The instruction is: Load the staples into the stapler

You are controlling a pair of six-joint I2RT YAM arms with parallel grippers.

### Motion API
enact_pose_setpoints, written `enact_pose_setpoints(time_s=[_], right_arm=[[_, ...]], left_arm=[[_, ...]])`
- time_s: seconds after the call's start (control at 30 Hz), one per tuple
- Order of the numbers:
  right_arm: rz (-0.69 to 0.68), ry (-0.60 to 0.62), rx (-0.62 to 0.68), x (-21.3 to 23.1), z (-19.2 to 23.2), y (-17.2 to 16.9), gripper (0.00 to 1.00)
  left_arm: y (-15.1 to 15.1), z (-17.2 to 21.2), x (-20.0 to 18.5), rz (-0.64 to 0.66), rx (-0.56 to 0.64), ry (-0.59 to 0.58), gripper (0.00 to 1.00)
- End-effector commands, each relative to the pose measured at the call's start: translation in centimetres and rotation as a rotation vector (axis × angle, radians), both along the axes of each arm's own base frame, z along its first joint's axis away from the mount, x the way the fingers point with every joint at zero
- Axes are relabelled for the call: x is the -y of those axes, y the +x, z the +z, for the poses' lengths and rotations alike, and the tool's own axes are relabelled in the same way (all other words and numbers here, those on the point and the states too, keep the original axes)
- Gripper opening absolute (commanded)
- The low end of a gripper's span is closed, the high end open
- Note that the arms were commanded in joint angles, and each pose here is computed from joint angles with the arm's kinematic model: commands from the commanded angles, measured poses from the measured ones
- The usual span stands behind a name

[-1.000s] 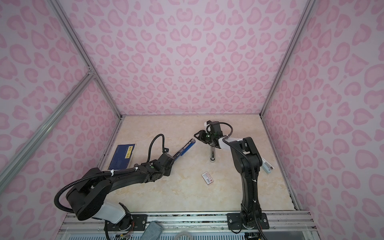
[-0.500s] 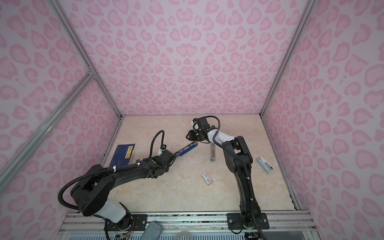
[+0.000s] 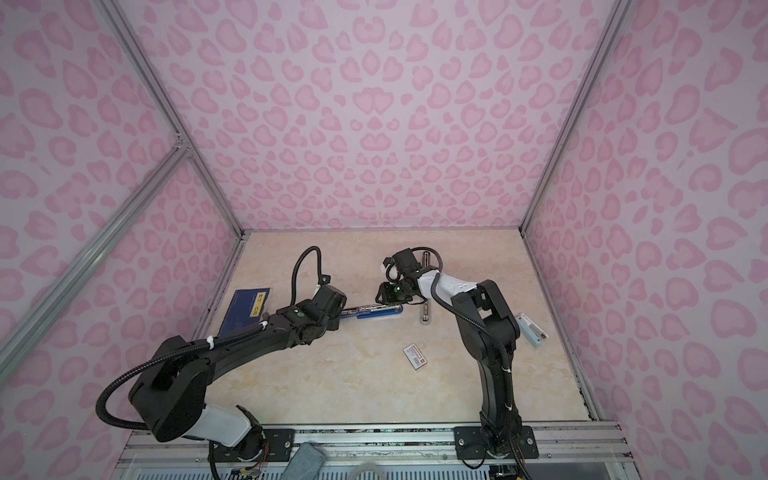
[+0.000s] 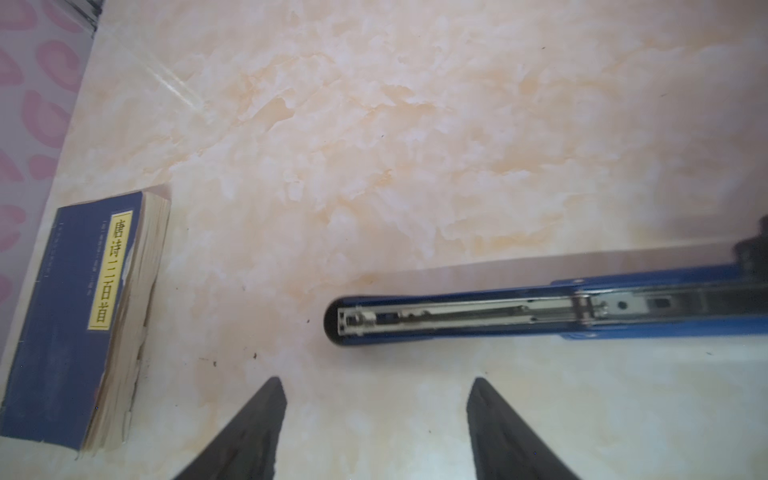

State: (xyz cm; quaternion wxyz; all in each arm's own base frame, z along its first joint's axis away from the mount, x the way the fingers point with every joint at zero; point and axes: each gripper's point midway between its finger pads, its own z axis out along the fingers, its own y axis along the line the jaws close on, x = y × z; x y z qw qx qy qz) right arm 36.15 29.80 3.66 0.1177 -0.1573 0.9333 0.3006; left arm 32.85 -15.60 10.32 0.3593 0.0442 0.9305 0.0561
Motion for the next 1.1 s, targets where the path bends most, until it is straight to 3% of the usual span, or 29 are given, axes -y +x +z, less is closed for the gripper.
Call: enact_pose_setpoints(time_s=[0.0,0.17,0.27,0.7,0.83,1.07], right_arm=[[0.073,0.023,-0.065,-0.9,-0.7,-3.9,0.39],[0.146,0.127,-0.069,-3.5,0.5,-7.6,0.39],[0.137,0.175,-0.047,-3.7,1.4,-7.8,0.39],[-0.146,0.193,0.086,4.9,3.8,-6.0,0.45],[-0.183,0.191,0.093,6.2,3.8,-6.5,0.45],[-0.247,0.171,0.106,7.7,3.7,-6.6,0.44]], left_arm=[[-1.8,-0.7,1.3,-0.029,-0.085,-0.113,0.72],[-3.6,-1.5,3.0,-0.048,-0.159,-0.237,0.73],[-4.3,-2.4,4.3,-0.055,-0.208,-0.279,0.74],[-4.2,-6.1,7.4,-0.015,-0.349,-0.311,0.76],[-3.6,-7.4,7.8,-0.025,-0.378,-0.270,0.67],[-0.2,-6.6,8.5,-0.076,-0.316,-0.168,0.41]])
